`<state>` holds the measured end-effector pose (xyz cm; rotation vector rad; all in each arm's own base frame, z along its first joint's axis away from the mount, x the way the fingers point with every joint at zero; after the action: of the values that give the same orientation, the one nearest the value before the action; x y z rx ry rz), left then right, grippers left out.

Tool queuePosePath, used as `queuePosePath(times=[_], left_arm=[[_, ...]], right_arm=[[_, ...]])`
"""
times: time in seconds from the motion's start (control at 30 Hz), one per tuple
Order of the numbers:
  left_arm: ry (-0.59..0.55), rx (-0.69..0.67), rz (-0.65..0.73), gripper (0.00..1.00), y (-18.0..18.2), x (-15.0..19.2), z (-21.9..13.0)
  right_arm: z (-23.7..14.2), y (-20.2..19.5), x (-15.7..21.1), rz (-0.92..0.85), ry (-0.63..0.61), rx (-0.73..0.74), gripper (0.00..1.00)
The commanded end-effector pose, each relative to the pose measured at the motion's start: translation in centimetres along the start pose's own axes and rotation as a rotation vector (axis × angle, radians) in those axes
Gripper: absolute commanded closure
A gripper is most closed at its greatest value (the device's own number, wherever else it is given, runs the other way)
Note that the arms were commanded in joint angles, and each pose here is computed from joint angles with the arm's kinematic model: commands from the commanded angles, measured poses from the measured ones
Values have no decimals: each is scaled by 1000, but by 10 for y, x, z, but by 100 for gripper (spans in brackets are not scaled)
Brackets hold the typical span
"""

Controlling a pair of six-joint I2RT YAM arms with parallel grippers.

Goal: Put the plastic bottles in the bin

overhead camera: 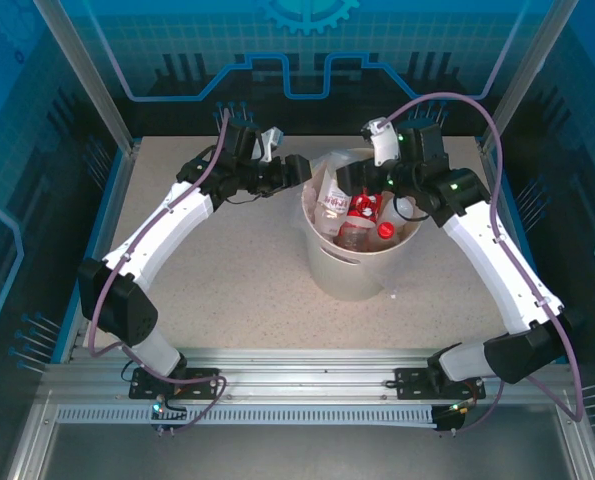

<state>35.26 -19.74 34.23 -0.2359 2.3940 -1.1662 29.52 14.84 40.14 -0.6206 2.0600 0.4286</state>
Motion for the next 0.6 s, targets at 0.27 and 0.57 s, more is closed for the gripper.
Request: queuePosePath(times=[0.27, 0.57], left_arm=[[-196, 136, 113, 11, -41, -29, -60], [-528, -299, 150, 1, 53, -30, -121]], right_arm=[[-55, -16, -21, 0, -106, 94, 24], [-103, -109, 51, 234, -49, 488, 19]])
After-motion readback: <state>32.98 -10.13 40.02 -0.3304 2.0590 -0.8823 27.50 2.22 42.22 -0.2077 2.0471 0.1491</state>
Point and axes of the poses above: each hand's point on the last joint's axis, 136 mm out from that joint toward the fingers, its own z axis out along the fingers, its own y axis along the line the jaws close on, x = y × z, the point moved 9 cm from there along -z, back along the fingers, and after that the axes turned 9 degrees about -z, right-handed, at the moved point
